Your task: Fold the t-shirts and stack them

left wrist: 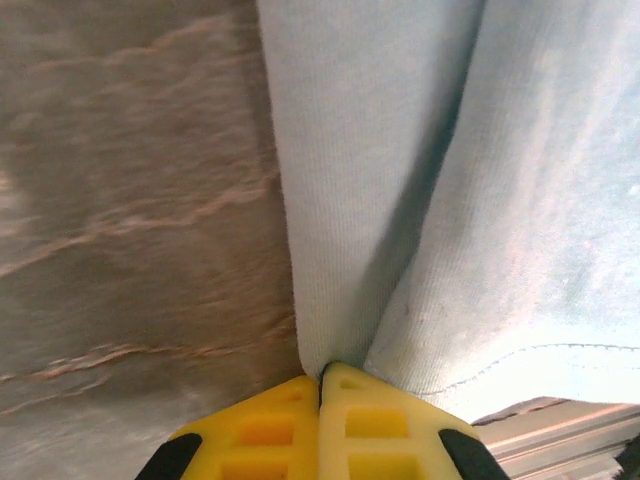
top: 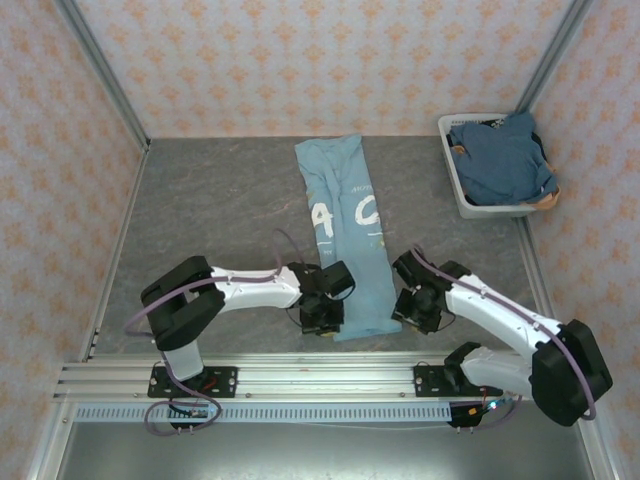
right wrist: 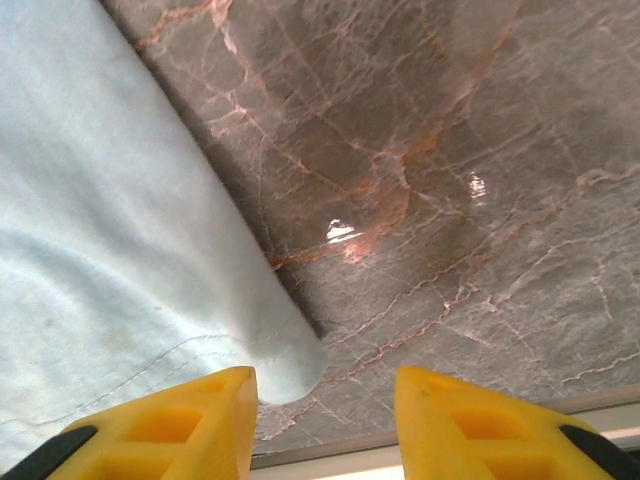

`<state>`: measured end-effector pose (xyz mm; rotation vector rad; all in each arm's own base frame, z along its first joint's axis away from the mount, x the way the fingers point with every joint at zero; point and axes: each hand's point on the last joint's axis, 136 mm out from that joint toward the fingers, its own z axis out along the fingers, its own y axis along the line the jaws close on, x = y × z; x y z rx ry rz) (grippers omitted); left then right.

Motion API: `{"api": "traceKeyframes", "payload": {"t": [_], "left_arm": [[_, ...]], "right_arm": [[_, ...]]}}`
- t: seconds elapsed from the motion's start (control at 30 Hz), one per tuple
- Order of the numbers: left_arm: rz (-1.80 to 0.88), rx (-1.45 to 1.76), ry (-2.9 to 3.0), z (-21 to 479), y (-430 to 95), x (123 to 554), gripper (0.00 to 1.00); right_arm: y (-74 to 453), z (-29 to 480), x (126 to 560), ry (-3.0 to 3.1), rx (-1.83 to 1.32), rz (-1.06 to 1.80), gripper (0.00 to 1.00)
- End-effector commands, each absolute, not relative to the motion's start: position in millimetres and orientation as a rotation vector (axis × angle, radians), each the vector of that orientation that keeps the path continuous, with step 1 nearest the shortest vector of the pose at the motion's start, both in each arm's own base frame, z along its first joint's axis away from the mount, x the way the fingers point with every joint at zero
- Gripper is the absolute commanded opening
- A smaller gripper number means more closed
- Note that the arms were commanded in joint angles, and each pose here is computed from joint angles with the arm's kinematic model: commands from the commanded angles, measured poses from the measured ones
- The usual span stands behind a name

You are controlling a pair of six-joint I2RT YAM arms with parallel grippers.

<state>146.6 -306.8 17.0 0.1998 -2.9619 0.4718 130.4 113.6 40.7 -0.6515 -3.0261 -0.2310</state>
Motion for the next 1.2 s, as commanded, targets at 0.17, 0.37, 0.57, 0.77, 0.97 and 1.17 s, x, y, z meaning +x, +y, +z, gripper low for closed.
{"api": "traceKeyframes", "payload": {"t": [0.17, 0.37, 0.57, 0.77, 0.97, 1.17], "left_arm": [[0.307, 0.205, -2.986, 7, -272, 142, 0.00], [0.309, 0.199, -2.986, 9, -271, 140, 0.00], [0.293, 0.186, -2.983, 10, -267, 138, 0.00], [0.248, 0.167, -2.979, 10, -256, 132, 0.00], [0.247, 0.179, -2.980, 11, -250, 134, 0.00], [0.247, 0.179, -2.978, 11, -250, 135, 0.00]], "right_arm": [[137, 34, 143, -3.036, -0.536, -0.240, 0.40], [141, 25, 138, -3.046, -0.525, -0.194, 0.40], [140, 29, 146, -3.081, -0.527, -0.167, 0.38], [135, 56, 144, -3.127, -0.515, -0.197, 0.43], [152, 38, 133, -3.047, -0.458, -0.292, 0.50], [171, 29, 138, -3.011, -0.415, -0.320, 0.44]]}}
